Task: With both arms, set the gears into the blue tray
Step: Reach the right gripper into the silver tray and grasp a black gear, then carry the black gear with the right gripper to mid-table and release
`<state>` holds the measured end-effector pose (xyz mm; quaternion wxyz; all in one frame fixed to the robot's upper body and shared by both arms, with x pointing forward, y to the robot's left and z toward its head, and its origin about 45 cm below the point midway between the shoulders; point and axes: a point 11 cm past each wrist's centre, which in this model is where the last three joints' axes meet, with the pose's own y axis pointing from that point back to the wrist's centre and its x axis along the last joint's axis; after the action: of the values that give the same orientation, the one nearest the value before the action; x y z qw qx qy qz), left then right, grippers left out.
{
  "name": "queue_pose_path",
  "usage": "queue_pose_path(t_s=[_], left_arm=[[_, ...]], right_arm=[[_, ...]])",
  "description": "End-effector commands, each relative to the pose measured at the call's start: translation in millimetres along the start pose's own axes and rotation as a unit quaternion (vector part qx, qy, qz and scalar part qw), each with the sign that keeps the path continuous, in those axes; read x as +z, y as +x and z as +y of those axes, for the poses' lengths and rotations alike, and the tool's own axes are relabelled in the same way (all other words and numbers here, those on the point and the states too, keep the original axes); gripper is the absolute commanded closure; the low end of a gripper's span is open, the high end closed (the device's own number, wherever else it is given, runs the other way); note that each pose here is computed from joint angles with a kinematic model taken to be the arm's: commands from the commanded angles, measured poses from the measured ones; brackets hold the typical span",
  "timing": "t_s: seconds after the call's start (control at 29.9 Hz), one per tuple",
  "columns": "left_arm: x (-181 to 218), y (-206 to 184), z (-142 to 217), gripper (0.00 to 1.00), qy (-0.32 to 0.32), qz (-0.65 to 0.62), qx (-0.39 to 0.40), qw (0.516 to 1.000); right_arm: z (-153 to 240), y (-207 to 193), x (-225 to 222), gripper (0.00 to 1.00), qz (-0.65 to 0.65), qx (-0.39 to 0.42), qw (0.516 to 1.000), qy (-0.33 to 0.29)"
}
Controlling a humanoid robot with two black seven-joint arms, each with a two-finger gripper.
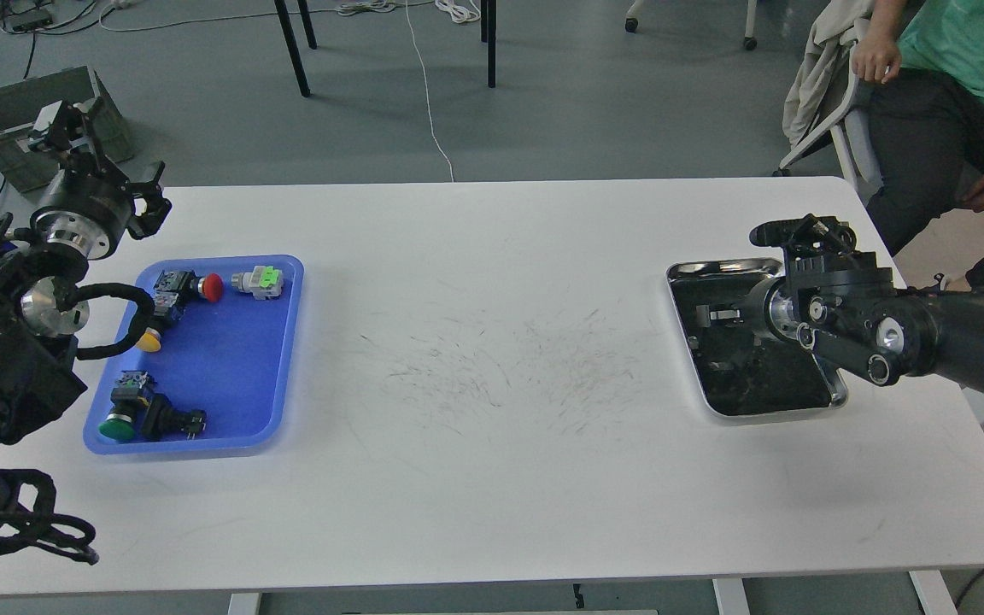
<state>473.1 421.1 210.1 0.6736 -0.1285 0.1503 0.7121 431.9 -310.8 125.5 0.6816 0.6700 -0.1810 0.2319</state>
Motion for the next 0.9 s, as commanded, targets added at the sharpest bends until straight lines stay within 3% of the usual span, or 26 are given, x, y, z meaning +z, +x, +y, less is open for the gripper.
queue_pose_path(t_s=[0.0, 0.17, 0.23, 0.27, 0.57, 0.87], left_arm=[[0.1, 0.0, 0.0, 0.01, 0.000, 0.000, 0.000, 1.000], [0.1, 0.0, 0.0, 0.01, 0.000, 0.000, 0.000, 1.000], [0.0, 0.0, 0.0, 0.01, 0.000, -0.001, 0.000, 1.000], [0.1, 0.0, 0.0, 0.01, 0.000, 0.000, 0.000, 1.000], [-0.1, -0.1, 0.0, 0.01, 0.001, -0.001, 0.000, 1.000], [-1.9, -3.1, -0.9, 0.01, 0.002, 0.000, -0.003, 1.000]], right_arm=[[-0.8, -4.9, 5.1, 0.47, 0.012, -0.008, 1.000, -0.009], [-0.8, -5.7, 5.7, 0.64, 0.015, -0.010, 1.000, -0.009], [-0.8, -5.7, 6.3, 0.91, 0.016, -0.010, 1.000, -0.010], [-0.5, -4.8, 6.0, 0.98, 0.015, -0.010, 1.000, -0.010], [3.7, 6.3, 3.1, 0.98, 0.016, 0.000, 1.000, -0.007], [44.0, 87.8, -29.0, 0.98, 0.017, 0.076, 0.996, 0.034]])
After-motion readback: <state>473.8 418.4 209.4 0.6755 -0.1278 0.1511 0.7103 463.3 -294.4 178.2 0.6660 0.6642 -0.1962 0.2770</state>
